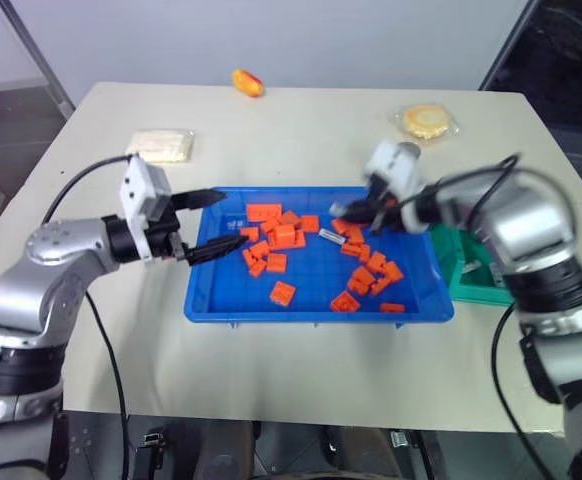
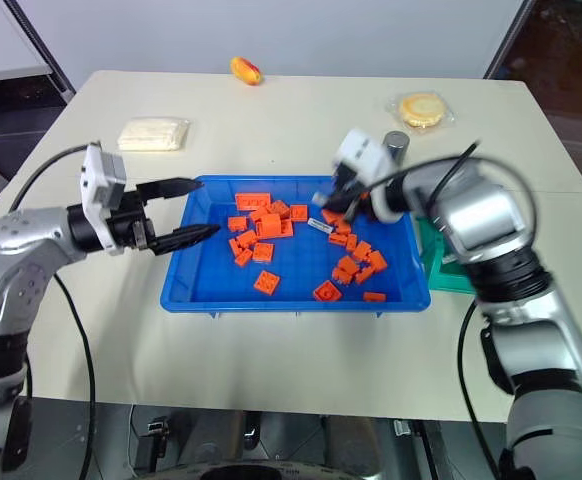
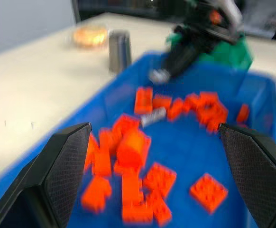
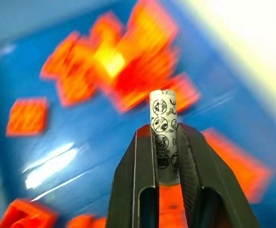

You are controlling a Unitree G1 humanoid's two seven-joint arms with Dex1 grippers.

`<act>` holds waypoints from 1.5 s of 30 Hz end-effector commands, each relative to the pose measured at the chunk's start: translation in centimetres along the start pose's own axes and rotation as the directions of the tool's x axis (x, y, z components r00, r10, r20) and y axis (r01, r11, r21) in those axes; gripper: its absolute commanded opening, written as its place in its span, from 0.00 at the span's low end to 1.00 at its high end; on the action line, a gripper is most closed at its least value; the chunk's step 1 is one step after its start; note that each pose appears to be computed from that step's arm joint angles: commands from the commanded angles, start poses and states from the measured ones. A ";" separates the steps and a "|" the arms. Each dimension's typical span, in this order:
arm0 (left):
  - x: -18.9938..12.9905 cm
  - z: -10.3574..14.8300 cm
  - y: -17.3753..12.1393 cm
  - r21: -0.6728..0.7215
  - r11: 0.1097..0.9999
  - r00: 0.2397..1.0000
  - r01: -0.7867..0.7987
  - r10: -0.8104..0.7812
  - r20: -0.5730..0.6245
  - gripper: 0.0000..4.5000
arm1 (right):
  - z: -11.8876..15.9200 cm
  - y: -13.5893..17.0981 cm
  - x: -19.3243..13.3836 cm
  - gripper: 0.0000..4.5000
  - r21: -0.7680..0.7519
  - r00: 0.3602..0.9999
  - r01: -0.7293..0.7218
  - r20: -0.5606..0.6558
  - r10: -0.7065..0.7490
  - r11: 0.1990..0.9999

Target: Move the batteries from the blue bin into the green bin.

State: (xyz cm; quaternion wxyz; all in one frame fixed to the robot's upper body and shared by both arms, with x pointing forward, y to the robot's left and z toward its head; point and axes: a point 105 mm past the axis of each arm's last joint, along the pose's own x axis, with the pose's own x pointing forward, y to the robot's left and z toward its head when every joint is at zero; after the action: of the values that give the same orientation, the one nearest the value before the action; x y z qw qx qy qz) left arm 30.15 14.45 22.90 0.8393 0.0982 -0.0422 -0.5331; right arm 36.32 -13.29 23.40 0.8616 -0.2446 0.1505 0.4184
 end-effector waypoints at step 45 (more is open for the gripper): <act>-0.8 -0.4 1.1 0.139 0.990 0.994 -0.021 0.037 -0.107 1.00 | -2.6 3.2 3.5 0.99 0.220 0.992 -0.110 0.077 0.095 0.969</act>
State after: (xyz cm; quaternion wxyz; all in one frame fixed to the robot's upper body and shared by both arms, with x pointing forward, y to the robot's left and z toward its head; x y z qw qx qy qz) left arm 31.40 15.68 20.94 0.8349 0.1782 -0.0006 -0.5208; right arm 35.61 -11.06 18.22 0.8648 -0.1187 0.1951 0.4472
